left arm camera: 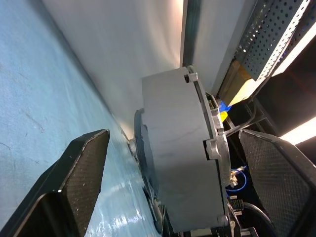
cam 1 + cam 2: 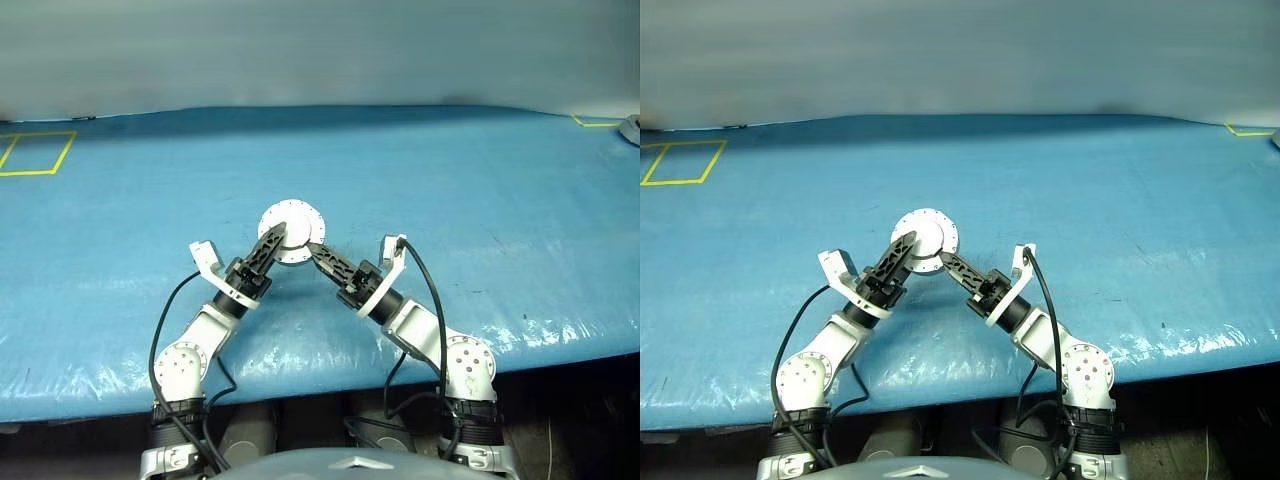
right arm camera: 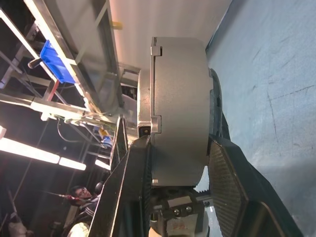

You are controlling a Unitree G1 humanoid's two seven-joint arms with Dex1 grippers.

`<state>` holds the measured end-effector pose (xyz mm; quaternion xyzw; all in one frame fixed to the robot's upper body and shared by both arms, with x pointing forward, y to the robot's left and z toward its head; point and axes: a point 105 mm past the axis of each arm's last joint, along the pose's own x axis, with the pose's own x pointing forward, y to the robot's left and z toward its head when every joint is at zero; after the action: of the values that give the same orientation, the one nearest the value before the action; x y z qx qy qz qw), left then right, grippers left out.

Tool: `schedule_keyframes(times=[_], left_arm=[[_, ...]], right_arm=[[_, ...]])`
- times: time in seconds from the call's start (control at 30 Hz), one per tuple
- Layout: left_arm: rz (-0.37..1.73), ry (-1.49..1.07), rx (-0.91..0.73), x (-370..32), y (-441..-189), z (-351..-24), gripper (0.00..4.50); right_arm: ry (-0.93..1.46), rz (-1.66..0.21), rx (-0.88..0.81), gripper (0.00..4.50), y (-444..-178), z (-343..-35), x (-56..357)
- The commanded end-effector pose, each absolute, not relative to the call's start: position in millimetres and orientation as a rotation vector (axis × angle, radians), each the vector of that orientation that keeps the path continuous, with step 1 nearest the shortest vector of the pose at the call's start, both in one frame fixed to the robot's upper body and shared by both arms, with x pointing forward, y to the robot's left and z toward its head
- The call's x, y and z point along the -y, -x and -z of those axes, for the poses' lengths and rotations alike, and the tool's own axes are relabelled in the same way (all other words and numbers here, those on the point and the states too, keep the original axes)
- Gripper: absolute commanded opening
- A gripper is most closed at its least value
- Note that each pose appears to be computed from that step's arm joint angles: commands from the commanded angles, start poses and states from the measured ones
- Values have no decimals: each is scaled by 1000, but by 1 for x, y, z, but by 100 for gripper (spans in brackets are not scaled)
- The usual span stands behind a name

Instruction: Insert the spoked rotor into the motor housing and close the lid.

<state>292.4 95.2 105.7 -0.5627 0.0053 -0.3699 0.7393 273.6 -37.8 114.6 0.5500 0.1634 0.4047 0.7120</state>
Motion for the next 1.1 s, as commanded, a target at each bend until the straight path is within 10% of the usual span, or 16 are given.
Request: schedule_keyframes(times=[0.03,0.37,0.77,1.1], left_arm=[[842,1279,-1,-85,-297,-111,447],[887,1266,-57,-72,-296,-110,447],[865,1252,-21,-76,-296,-118,258],[826,1200,-47,-69,-297,-121,258]], right_arm=[[-1218,-1009,-265,128,-268,-146,33],[-1228,-991,-274,128,-269,-144,35],[-1245,-984,-311,128,-270,-139,30],[-1240,-921,-317,128,-276,-135,32]])
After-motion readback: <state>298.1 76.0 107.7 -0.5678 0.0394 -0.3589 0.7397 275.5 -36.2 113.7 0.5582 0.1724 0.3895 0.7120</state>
